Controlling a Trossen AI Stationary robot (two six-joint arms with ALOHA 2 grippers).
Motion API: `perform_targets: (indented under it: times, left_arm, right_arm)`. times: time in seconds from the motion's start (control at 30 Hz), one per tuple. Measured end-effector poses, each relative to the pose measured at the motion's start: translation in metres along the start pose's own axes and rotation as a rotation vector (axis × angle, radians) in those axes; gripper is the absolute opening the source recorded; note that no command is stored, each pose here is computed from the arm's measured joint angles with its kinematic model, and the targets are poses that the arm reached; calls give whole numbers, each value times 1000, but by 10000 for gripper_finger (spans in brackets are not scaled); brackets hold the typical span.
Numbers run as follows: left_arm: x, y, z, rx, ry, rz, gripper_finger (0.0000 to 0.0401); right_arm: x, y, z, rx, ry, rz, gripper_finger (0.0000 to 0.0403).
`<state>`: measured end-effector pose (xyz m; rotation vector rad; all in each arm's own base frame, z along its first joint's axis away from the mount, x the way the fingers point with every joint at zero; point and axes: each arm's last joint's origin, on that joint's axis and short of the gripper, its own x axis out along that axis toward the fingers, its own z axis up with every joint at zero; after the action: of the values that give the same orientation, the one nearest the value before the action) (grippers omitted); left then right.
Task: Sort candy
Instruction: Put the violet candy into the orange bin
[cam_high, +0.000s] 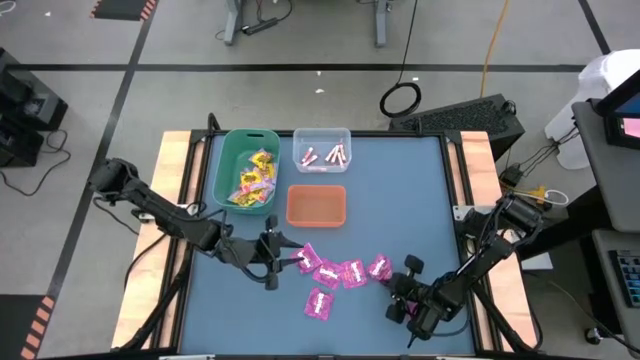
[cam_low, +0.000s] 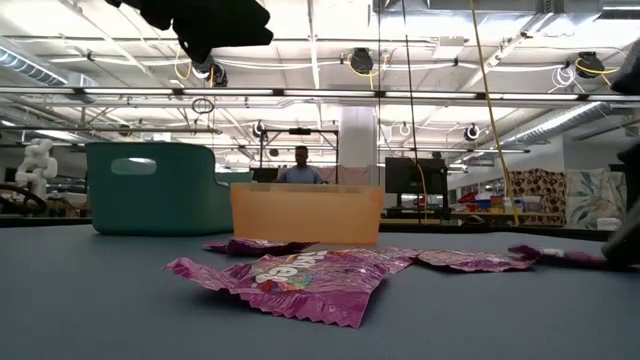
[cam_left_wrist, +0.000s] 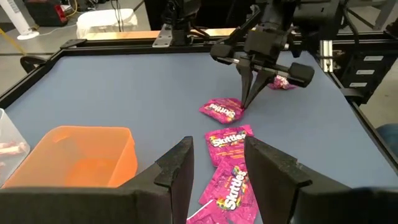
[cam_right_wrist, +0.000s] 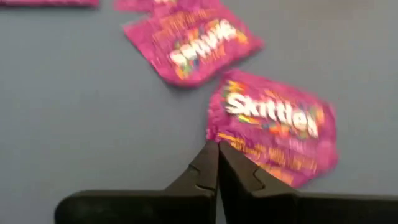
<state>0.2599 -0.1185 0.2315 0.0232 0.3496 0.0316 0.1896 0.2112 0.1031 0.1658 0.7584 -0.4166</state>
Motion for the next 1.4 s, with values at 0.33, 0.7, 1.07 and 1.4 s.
perform_targets:
  times: [0.33, 0.7, 1.07, 1.4]
  left_arm:
    - [0, 0, 0, -2, -5, -2, 148]
    - [0, 0, 2, 12, -16, -6, 148]
    - [0, 0, 6, 138, -58, -4, 148]
    - [0, 0, 8, 210, -72, -1, 148]
  right_arm:
    - [-19, 5, 30, -42, -82, 36, 0]
    - [-45, -14, 86, -153, -240, 25, 0]
    - [-82, -43, 142, -86, -542, -110, 0]
    - [-109, -69, 166, 136, -586, 1, 0]
